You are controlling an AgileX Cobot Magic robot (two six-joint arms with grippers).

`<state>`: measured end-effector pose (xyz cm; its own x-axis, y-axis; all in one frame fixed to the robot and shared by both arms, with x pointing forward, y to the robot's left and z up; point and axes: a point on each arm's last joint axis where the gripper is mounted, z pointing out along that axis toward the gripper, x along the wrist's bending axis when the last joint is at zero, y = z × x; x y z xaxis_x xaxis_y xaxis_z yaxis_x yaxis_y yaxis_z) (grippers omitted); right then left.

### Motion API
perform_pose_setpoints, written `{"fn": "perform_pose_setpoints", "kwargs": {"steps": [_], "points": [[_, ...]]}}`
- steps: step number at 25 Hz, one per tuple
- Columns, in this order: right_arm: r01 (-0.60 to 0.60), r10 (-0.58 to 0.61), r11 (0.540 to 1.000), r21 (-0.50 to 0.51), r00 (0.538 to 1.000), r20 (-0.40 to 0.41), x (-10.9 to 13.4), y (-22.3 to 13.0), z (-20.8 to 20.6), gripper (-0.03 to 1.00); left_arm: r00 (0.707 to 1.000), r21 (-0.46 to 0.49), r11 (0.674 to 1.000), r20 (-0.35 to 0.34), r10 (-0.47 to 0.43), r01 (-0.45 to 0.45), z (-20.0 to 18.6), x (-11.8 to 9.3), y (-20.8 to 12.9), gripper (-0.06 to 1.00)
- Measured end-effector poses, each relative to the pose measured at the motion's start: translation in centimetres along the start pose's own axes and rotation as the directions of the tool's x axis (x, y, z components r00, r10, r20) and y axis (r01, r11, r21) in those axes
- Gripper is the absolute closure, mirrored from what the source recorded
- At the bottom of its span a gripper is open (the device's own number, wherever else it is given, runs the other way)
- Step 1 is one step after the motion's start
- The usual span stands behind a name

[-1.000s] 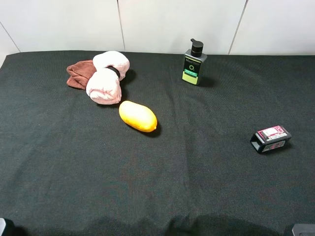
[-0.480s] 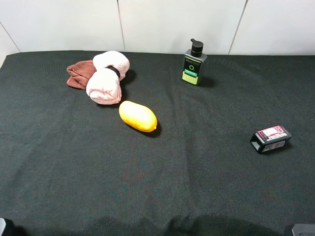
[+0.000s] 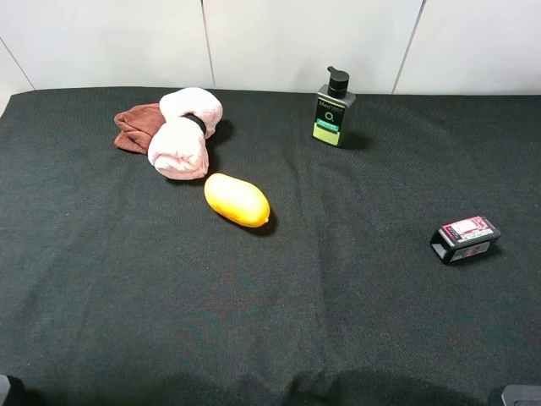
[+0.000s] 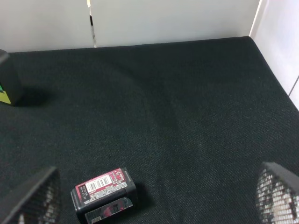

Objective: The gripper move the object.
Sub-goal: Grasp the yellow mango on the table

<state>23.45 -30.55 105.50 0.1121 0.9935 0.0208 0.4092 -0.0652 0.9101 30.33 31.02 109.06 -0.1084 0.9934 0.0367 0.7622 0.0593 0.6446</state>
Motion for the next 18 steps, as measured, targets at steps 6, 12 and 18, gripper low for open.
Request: {"fn": "perform_pose_setpoints", "kwargs": {"steps": [6, 12, 18], "points": [[0.0, 0.0, 1.0, 0.0, 1.0, 0.0, 0.0, 0.0, 0.0, 0.34, 0.999, 0.127, 0.991, -0.004, 0.049, -0.048, 2.2, -0.5, 3.2, 0.18], [0.0, 0.0, 1.0, 0.0, 1.0, 0.0, 0.0, 0.0, 0.0, 0.34, 0.996, 0.191, 0.978, 0.001, 0.088, -0.086, 4.1, -0.9, 5.9, 0.18], [0.0, 0.0, 1.0, 0.0, 1.0, 0.0, 0.0, 0.0, 0.0, 0.34, 0.987, 0.21, 0.964, 0.029, 0.159, -0.162, 6.2, -1.4, 7.8, 0.18]]}}
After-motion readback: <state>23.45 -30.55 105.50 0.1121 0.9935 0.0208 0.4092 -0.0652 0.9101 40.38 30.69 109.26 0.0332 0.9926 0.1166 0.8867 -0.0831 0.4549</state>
